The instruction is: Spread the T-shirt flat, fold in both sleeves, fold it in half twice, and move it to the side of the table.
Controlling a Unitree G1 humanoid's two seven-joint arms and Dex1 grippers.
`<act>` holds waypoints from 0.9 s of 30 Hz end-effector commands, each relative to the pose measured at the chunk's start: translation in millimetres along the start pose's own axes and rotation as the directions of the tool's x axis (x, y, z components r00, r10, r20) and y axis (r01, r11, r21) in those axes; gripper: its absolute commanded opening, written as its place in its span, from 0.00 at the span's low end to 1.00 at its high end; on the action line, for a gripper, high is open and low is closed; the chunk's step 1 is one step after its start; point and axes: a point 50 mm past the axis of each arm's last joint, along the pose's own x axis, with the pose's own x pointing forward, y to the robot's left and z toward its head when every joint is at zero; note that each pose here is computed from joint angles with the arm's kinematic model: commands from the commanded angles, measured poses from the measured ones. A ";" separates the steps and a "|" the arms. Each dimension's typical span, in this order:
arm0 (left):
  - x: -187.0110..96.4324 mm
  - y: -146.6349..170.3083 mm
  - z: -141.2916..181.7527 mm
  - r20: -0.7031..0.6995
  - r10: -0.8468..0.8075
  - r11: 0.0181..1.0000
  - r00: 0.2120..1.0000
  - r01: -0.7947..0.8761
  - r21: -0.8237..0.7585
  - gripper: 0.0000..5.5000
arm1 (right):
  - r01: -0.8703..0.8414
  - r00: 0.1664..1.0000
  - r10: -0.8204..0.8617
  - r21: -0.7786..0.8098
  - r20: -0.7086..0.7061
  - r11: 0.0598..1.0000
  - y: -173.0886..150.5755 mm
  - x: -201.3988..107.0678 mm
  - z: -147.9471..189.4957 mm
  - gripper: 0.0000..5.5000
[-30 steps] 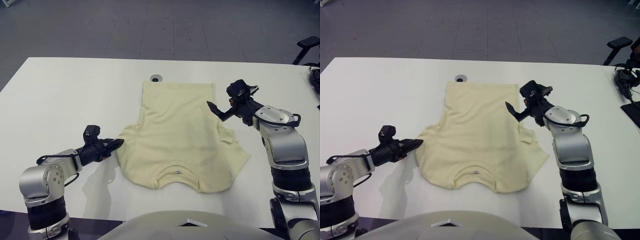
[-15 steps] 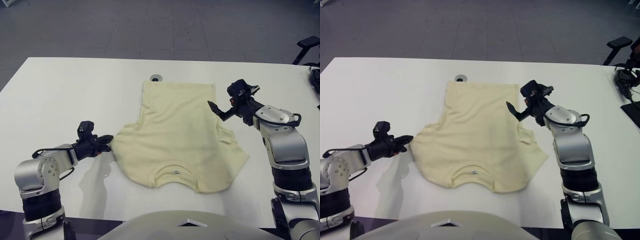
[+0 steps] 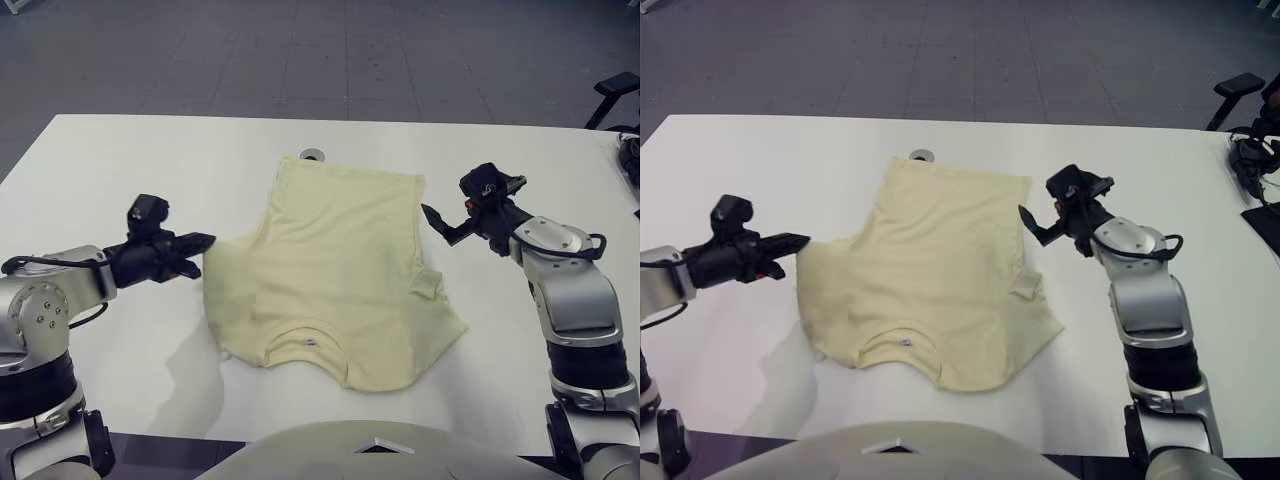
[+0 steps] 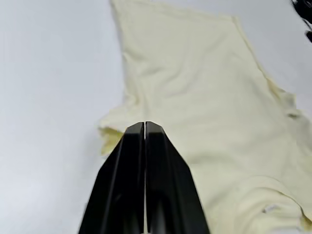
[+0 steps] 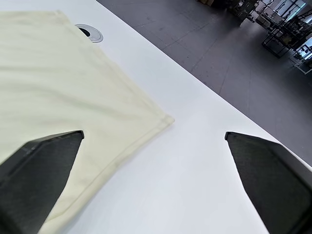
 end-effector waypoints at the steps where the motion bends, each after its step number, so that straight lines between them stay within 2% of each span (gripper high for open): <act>1: 22.5 -21.3 -8.5 -0.048 -0.093 0.996 0.995 0.093 0.013 0.00 | 0.006 1.000 -0.007 0.014 0.006 1.000 1.4 0.6 1.1 0.98; 5: 56.4 -26.7 -17.1 -0.059 -0.068 0.998 0.996 0.069 0.008 0.00 | 0.002 1.000 -0.004 0.039 0.029 0.999 2.8 3.6 7.1 0.98; 9: 71.8 -42.5 -24.8 -0.039 -0.103 0.994 0.994 0.102 -0.032 0.11 | 0.014 0.999 -0.018 0.093 0.034 0.996 0.5 1.1 7.9 0.98; 11: 68.9 -44.0 -25.1 -0.008 -0.106 0.991 0.994 0.105 -0.085 0.18 | 0.019 0.999 -0.026 0.208 0.029 0.978 -0.5 -7.9 3.0 0.98; 14: 46.8 -40.7 -4.7 0.250 -0.159 0.949 0.955 0.218 -0.229 0.29 | 0.050 0.998 -0.034 0.392 -0.046 0.918 -1.0 -31.0 -15.4 0.98; 16: 27.4 -26.4 5.0 0.353 -0.062 0.952 0.933 0.162 -0.261 0.36 | 0.067 0.995 -0.021 0.506 -0.096 0.860 3.4 -50.4 -26.1 0.98; 18: 6.0 -11.9 1.4 0.365 0.092 0.955 0.927 0.021 -0.295 0.42 | 0.071 0.990 0.011 0.572 -0.138 0.817 9.2 -67.9 -31.3 0.98; 22: -31.8 -6.4 -20.7 0.384 0.292 0.918 0.876 -0.144 -0.369 0.57 | 0.061 0.978 0.092 0.684 -0.185 0.727 23.9 -96.7 -49.6 0.98; 24: -38.9 1.2 -41.7 0.312 0.439 0.842 0.843 -0.265 -0.469 0.64 | 0.047 0.963 0.156 0.710 -0.218 0.703 34.3 -106.0 -61.7 0.98; 26: -40.3 -2.3 -57.8 0.242 0.486 0.804 0.840 -0.321 -0.501 0.69 | 0.043 0.949 0.199 0.723 -0.245 0.689 39.4 -110.9 -69.0 0.98; 27: -40.2 -10.0 -63.7 0.217 0.467 0.816 0.857 -0.322 -0.481 0.74 | 0.062 0.946 0.193 0.727 -0.262 0.684 39.8 -112.2 -71.7 0.98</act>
